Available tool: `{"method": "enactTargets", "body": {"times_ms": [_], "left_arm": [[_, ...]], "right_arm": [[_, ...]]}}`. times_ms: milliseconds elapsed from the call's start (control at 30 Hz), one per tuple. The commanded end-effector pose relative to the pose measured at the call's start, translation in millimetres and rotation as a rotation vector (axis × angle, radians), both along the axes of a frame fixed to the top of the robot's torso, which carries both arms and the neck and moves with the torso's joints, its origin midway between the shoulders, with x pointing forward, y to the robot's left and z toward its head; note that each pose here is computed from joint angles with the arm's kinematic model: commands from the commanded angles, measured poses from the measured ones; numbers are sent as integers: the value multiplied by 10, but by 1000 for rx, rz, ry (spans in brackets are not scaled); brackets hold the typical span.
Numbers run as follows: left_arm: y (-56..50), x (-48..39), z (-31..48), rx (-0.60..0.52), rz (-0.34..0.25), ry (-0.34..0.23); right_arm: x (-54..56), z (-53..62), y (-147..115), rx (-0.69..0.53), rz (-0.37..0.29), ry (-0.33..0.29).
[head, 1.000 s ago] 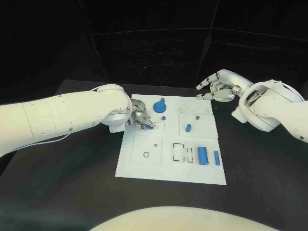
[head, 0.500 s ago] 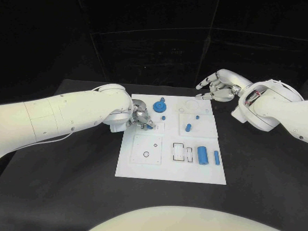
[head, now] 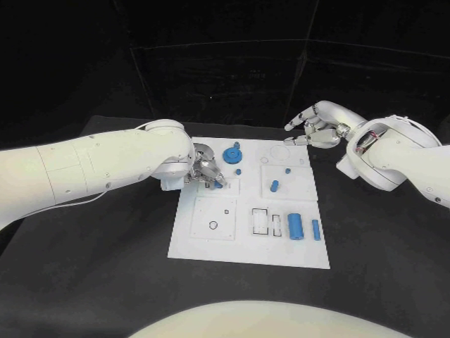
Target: Assemble the parts on the task board
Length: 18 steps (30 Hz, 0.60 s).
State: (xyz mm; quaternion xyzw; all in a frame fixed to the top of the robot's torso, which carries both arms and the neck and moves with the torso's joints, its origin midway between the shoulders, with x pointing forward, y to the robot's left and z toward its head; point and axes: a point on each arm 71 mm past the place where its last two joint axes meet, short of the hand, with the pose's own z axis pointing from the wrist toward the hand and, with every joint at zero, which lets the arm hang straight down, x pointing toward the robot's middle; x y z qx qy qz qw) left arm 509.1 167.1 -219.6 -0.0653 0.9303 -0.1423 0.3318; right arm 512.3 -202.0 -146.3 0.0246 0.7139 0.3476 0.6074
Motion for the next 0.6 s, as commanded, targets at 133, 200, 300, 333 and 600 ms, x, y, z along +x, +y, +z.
{"method": "enactTargets", "body": {"times_ms": [133, 200, 300, 333, 600], "left_arm": [[-7, 5, 7, 13, -14, 16], [-13, 7, 11, 13, -16, 17], [-22, 11, 15, 14, -20, 19], [-25, 12, 16, 14, -21, 20], [-39, 29, 21, 20, -27, 26]], "right_arm": [[5, 5, 12, -4, 5, 8], [5, 4, 14, -4, 5, 9], [6, 2, 17, -5, 6, 11], [6, 2, 19, -6, 6, 12], [8, -1, 29, -7, 9, 14]]}}
